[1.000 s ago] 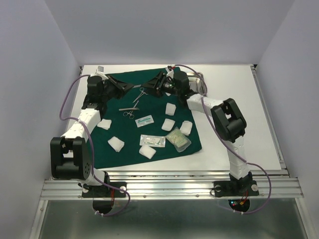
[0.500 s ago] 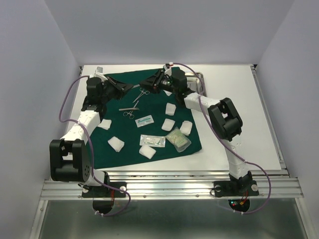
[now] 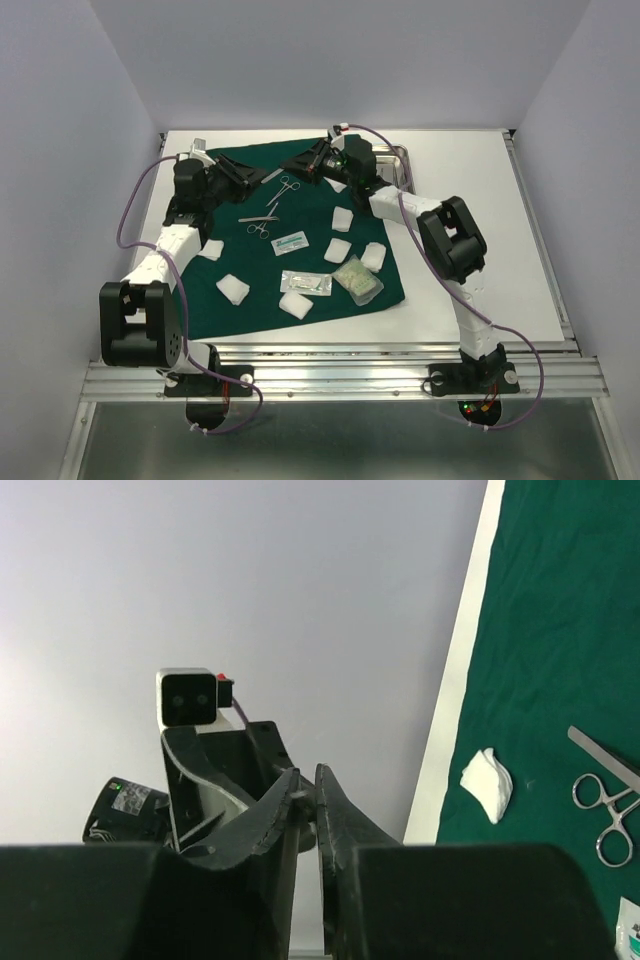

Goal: Prepare the surgical pack
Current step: Place the medical item in the container.

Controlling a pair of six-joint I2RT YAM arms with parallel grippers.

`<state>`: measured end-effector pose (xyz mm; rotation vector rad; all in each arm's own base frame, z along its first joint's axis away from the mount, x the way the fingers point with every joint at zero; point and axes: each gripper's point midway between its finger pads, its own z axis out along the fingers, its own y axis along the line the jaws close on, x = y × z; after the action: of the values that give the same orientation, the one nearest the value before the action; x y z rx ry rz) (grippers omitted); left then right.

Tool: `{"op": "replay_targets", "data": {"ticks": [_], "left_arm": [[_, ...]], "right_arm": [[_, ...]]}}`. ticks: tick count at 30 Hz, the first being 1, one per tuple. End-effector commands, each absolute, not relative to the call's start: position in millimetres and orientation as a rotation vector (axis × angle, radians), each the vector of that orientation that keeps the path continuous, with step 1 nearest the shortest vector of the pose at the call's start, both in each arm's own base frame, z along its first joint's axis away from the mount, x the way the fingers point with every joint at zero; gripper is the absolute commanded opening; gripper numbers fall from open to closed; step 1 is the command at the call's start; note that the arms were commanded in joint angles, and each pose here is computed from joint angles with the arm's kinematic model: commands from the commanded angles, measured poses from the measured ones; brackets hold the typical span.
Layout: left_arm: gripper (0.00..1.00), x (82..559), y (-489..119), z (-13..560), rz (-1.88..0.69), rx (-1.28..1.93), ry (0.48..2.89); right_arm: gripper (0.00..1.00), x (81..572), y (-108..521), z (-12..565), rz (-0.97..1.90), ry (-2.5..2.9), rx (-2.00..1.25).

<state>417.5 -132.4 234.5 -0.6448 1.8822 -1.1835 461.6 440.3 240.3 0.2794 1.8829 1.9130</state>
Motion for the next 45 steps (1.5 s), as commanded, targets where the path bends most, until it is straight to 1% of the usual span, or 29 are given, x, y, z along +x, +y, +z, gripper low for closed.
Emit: {"op": "replay_targets", "data": {"ticks": [1, 2, 5, 8, 9, 11, 12, 15, 16, 18, 19, 23, 27, 30, 32, 33, 34, 41, 45], "left_arm": [[0.61, 407.2, -132.5, 249.6, -1.17, -0.576, 1.848], [0.8, 406.5, -131.3, 251.0, -1.154, -0.565, 1.847], [0.91, 405.9, -121.4, 256.2, -1.132, -0.57, 1.837], [0.92, 405.1, -111.8, 262.6, -1.091, -0.562, 1.828], [0.92, 407.3, -95.7, 261.6, -1.054, -0.586, 1.822], [0.92, 406.5, -86.0, 266.7, -1.029, -0.591, 1.811], [0.92, 406.2, -79.7, 266.4, -1.011, -0.599, 1.811], [0.92, 404.1, -71.5, 269.5, -0.989, -0.606, 1.806], [0.91, 404.2, -69.5, 272.2, -0.981, -0.599, 1.802], [0.91, 403.1, -67.9, 273.5, -0.967, -0.599, 1.805], [0.91, 403.8, -66.1, 276.2, -0.956, -0.594, 1.8], [0.88, 405.6, -63.2, 275.7, -0.929, -0.59, 1.812], [0.87, 409.0, -56.5, 276.4, -0.888, -0.585, 1.823], [0.85, 411.7, -54.4, 277.8, -0.88, -0.58, 1.824], [0.84, 412.7, -55.9, 276.2, -0.886, -0.574, 1.833], [0.84, 413.1, -55.4, 275.9, -0.885, -0.573, 1.833], [0.84, 413.0, -57.0, 274.2, -0.893, -0.57, 1.838], [0.83, 414.5, -58.3, 268.3, -0.906, -0.574, 1.853], [0.83, 414.5, -58.6, 269.1, -0.909, -0.573, 1.852]], "right_arm": [[0.01, 462.0, 444.2, 274.2, 1.916, 1.756, 0.174], [0.01, 466.0, 440.0, 273.6, 1.909, 1.754, 0.183], [0.01, 467.7, 434.0, 268.1, 1.896, 1.77, 0.193], [0.01, 474.9, 417.8, 261.7, 1.842, 1.808, 0.204], [0.01, 480.1, 406.6, 254.1, 1.779, 1.848, 0.204], [0.01, 485.4, 392.8, 247.3, 1.701, 1.897, 0.191], [0.01, 493.3, 375.5, 240.5, 1.613, 1.942, 0.177], [0.01, 507.8, 342.7, 232.8, 1.477, 2.003, 0.175], [0.01, 516.9, 318.1, 228.5, 1.393, 2.035, 0.175], [0.01, 526.9, 295.4, 224.5, 1.294, 2.075, 0.168], [0.01, 534.3, 274.1, 215.3, 1.186, 2.143, 0.167], [0.01, 543.6, 224.9, 199.2, 0.952, 2.247, 0.159], [0.01, 549.2, 189.3, 185.0, 0.815, 2.312, 0.161], [0.01, 556.5, 178.8, 181.7, 0.715, 2.329, 0.145], [0.01, 554.9, 173.5, 163.8, 0.661, 2.391, 0.119], [0.01, 554.8, 172.6, 169.7, 0.648, 2.398, 0.086], [0.01, 556.4, 172.4, 155.8, 0.638, 2.428, 0.077], [0.01, 558.5, 173.3, 142.3, 0.634, 2.442, 0.043], [0.01, 561.1, 170.7, 128.7, 0.565, 2.47, 0.038]]}}
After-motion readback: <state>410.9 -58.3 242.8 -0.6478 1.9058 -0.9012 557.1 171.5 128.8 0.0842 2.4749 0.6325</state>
